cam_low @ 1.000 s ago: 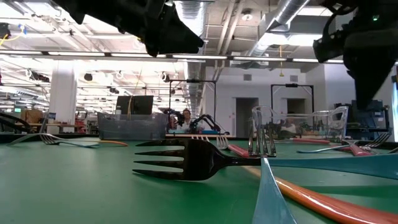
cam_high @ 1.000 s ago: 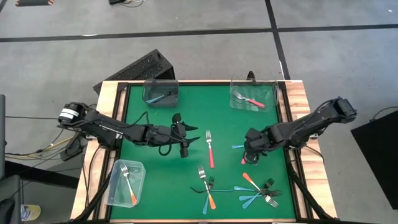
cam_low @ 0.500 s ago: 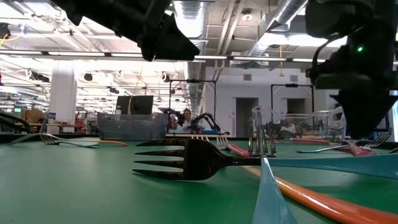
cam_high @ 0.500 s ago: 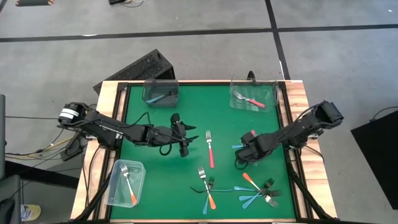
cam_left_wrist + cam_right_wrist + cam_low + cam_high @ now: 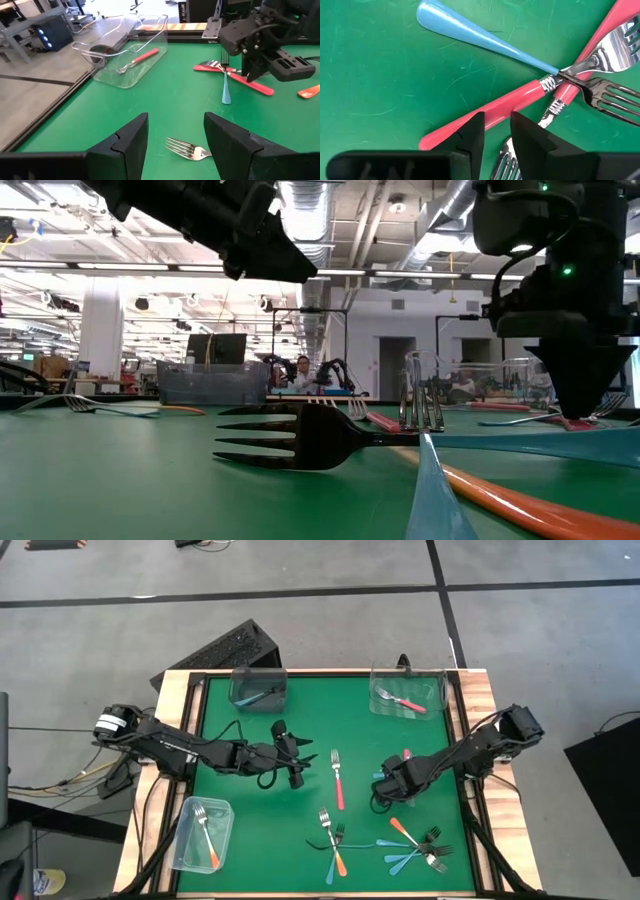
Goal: Sort silverware by color (type)
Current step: Put the pink fork into the transparent bin, then put the blue fork into the black bin
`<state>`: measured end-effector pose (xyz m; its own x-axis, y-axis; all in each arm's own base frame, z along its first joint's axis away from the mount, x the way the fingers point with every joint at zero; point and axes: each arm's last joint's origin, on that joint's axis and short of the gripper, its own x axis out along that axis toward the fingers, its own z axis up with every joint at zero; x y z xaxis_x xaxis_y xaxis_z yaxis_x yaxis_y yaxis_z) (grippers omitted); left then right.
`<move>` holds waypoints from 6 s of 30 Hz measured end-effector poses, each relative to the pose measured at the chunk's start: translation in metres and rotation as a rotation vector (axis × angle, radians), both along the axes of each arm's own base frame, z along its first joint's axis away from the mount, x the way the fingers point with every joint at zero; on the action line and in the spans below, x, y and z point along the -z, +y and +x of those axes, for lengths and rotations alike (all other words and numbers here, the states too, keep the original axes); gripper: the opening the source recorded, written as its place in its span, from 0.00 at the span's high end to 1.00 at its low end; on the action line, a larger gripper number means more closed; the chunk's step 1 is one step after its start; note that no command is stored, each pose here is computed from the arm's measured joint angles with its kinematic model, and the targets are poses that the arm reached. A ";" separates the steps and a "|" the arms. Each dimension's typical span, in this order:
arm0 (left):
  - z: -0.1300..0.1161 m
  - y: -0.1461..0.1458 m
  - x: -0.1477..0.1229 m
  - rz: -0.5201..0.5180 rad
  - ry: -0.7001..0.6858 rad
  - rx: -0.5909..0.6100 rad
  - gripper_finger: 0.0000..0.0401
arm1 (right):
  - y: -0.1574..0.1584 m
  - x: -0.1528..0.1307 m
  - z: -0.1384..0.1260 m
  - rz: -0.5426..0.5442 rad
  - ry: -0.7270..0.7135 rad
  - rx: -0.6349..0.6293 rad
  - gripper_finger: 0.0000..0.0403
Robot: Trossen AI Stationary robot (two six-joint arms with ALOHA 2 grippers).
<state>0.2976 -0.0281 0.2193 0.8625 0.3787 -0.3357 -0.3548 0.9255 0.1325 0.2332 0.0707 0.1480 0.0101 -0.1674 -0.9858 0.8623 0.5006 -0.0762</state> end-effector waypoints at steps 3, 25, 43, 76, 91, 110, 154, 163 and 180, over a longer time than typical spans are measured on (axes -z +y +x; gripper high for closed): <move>0.000 0.000 0.000 0.000 0.003 0.000 0.55 | 0.001 -0.004 -0.002 0.000 -0.020 -0.004 0.70; -0.001 0.001 0.002 0.035 0.032 -0.036 0.55 | 0.014 -0.001 -0.012 -0.148 -0.124 0.398 0.54; -0.003 0.002 0.005 0.045 0.070 -0.047 0.55 | 0.014 0.011 -0.001 -0.123 -0.080 0.202 0.69; -0.005 0.010 0.010 0.008 0.092 -0.126 0.55 | -0.116 -0.098 -0.056 -0.530 0.231 -0.533 0.83; -0.009 0.010 0.016 -0.056 0.130 -0.164 0.55 | -0.209 -0.091 -0.069 -0.532 0.267 -0.513 0.70; -0.013 0.006 0.020 -0.097 0.159 -0.178 0.55 | -0.160 -0.081 -0.032 -0.357 -0.239 -0.295 0.38; -0.019 -0.005 -0.008 -0.200 0.196 -0.134 0.55 | -0.053 0.007 0.048 -0.190 -0.391 0.016 0.60; -0.020 -0.007 -0.009 -0.194 0.193 -0.134 0.55 | -0.048 0.023 0.046 -0.233 -0.328 0.081 0.55; -0.020 -0.006 -0.009 -0.172 0.186 -0.163 0.55 | -0.043 0.002 0.028 -0.260 -0.330 0.165 0.55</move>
<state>0.2777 -0.0338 0.2281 0.7129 0.4310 -0.5531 -0.4849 0.8728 0.0552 0.2616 0.0278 0.1459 0.2693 -0.4347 -0.8594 0.9283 0.3548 0.1115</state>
